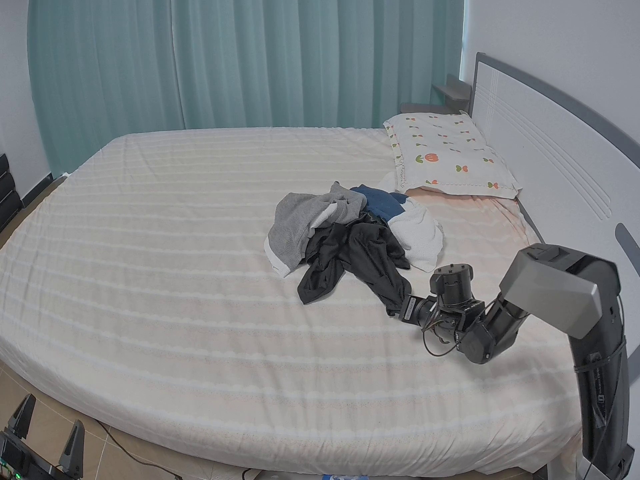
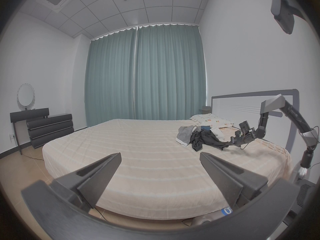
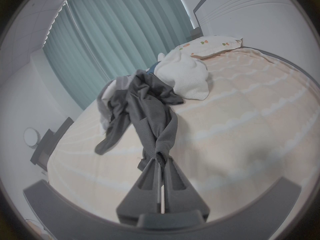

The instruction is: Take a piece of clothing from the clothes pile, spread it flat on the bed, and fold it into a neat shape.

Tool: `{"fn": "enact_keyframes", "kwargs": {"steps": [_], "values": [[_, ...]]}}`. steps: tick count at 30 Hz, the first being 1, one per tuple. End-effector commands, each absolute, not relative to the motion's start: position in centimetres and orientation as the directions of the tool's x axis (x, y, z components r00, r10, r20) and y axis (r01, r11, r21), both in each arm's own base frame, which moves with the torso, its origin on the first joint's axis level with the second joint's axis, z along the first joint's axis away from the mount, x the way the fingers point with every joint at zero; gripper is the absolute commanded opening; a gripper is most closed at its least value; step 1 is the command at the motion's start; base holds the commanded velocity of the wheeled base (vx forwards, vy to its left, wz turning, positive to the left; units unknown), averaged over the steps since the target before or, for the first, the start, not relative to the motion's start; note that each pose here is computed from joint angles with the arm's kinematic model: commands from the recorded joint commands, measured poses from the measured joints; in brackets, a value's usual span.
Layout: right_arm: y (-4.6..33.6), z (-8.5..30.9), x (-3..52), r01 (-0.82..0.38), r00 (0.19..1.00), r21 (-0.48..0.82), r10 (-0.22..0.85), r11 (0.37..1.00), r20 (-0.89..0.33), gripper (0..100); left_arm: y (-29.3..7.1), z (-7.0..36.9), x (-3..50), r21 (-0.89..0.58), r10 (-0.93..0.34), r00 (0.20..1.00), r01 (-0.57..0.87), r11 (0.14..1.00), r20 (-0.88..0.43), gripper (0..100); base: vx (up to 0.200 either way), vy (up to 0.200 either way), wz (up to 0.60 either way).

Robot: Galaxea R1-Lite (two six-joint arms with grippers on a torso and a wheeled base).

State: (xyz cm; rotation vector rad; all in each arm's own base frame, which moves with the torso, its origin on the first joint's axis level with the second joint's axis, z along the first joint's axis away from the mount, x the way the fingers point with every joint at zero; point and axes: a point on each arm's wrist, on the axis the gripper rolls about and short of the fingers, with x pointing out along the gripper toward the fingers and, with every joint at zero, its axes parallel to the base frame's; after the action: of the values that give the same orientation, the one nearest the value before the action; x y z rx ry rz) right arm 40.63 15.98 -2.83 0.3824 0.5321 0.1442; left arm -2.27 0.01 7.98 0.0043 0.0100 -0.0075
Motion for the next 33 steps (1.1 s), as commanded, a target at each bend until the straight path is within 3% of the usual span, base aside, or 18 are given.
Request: {"fn": "enact_keyframes", "kwargs": {"steps": [1,11,15,22,23,25,26,27,33], "values": [[13.6,5.2,33.3,-0.165,0.87,0.465,0.351,0.87,-0.347,0,0.0,7.5,-2.2,0.005,-0.008,1.0,0.008,1.0,-0.021,100,0.0,0.0,0.0],[10.0,8.9,24.0,-0.239,0.872,0.497,0.409,0.834,-0.268,0,0.0,7.5,-2.2,0.003,-0.008,1.0,0.008,1.0,-0.021,100,0.0,0.0,0.0],[8.3,10.5,19.2,-0.385,0.825,0.527,0.538,0.757,-0.171,0,0.0,7.5,-2.2,0.011,-0.009,1.0,0.009,1.0,-0.02,100,0.0,0.0,0.0],[7.0,11.6,15.9,-0.437,0.819,0.526,0.565,0.73,-0.105,0,0.0,7.6,-2.2,-0.005,-0.008,1.0,0.008,1.0,-0.011,100,0.0,0.0,0.0],[6.9,11.9,15.7,-0.443,0.82,0.525,0.565,0.726,-0.09,0,0.0,8.2,-2.3,-0.018,-0.006,1.0,0.007,1.0,0.026,100,0.0,0.0,0.0],[6.7,12.4,15.3,-0.454,0.821,0.522,0.566,0.722,-0.069,0,0.1,13.9,-3.9,-0.131,-0.003,0.963,0.039,0.991,0.268,100,0.0,0.0,0.0],[6.7,12.4,15.2,-0.455,0.822,0.522,0.566,0.722,-0.067,0,0.1,15.1,-4.2,-0.165,-0.001,0.953,0.053,0.985,0.302,100,0.0,0.0,0.0],[6.7,12.5,15.1,-0.459,0.822,0.519,0.566,0.721,-0.06,0,0.0,16.6,-3.8,-0.228,-0.016,0.958,0.085,0.97,0.286,100,0.0,0.0,0.0],[6.6,12.6,15.1,-0.454,0.824,0.53,0.564,0.716,-0.055,0,-0.4,16.4,0.1,-0.108,-0.195,0.981,0.194,0.975,0.002,100,0.0,0.0,0.0]]}}
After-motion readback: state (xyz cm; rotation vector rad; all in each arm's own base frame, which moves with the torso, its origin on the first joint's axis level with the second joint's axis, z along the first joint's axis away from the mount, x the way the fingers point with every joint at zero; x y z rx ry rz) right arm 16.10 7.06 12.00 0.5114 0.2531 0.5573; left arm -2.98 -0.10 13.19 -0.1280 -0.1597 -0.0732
